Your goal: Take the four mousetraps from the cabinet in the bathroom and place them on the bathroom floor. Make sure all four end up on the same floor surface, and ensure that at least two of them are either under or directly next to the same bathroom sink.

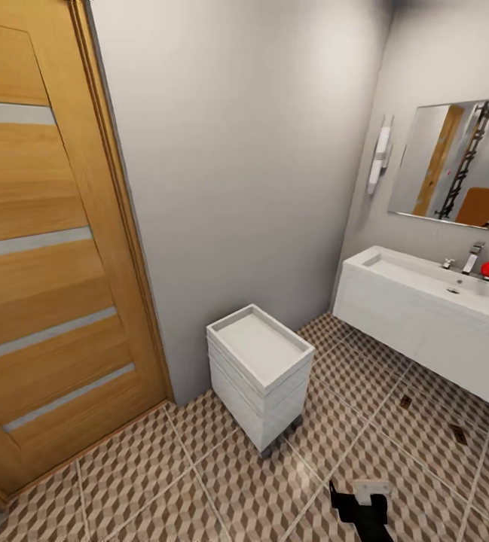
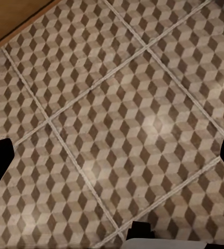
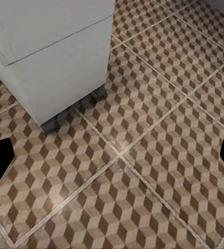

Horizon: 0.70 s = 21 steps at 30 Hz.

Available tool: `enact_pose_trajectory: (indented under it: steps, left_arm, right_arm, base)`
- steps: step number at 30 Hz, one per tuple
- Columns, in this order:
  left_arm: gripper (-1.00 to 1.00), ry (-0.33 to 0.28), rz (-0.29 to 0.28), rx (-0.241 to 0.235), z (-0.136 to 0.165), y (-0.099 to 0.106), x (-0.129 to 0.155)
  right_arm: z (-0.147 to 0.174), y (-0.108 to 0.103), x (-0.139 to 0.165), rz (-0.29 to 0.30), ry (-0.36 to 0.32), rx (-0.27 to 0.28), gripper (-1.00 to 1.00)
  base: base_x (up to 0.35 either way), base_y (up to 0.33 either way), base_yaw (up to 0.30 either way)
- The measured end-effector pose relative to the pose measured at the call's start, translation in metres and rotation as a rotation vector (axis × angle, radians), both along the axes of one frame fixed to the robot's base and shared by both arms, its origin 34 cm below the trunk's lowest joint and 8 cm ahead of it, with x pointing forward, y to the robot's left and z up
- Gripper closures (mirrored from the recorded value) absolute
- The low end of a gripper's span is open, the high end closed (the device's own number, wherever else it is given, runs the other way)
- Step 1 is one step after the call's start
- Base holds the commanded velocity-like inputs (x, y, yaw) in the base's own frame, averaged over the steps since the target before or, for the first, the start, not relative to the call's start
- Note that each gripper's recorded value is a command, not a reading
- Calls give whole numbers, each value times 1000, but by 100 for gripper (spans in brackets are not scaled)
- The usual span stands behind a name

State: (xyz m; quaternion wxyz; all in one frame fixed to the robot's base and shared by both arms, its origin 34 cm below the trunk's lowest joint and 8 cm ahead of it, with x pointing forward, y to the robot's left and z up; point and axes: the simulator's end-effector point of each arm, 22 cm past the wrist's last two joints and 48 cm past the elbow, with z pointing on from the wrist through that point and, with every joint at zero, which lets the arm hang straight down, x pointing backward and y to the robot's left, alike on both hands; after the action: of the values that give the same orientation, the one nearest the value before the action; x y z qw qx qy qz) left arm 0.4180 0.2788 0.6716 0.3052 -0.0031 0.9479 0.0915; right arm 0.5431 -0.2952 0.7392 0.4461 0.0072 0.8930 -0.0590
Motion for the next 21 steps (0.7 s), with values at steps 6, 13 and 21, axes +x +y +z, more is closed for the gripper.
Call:
enact_pose_trajectory:
  steps: [6,13,21]
  left_arm:
    - [-100,0,0,0,0,0,0]
    - [-100,0,0,0,0,0,0]
    - [-100,0,0,0,0,0,0]
  right_arm:
    - [0,0,0,0,0,0,-100]
    - [0,0,0,0,1,0,-100]
    - [0,0,0,0,0,0,-100]
  base:
    - [0,0,289]
    - [0,0,289]
    - [0,0,289]
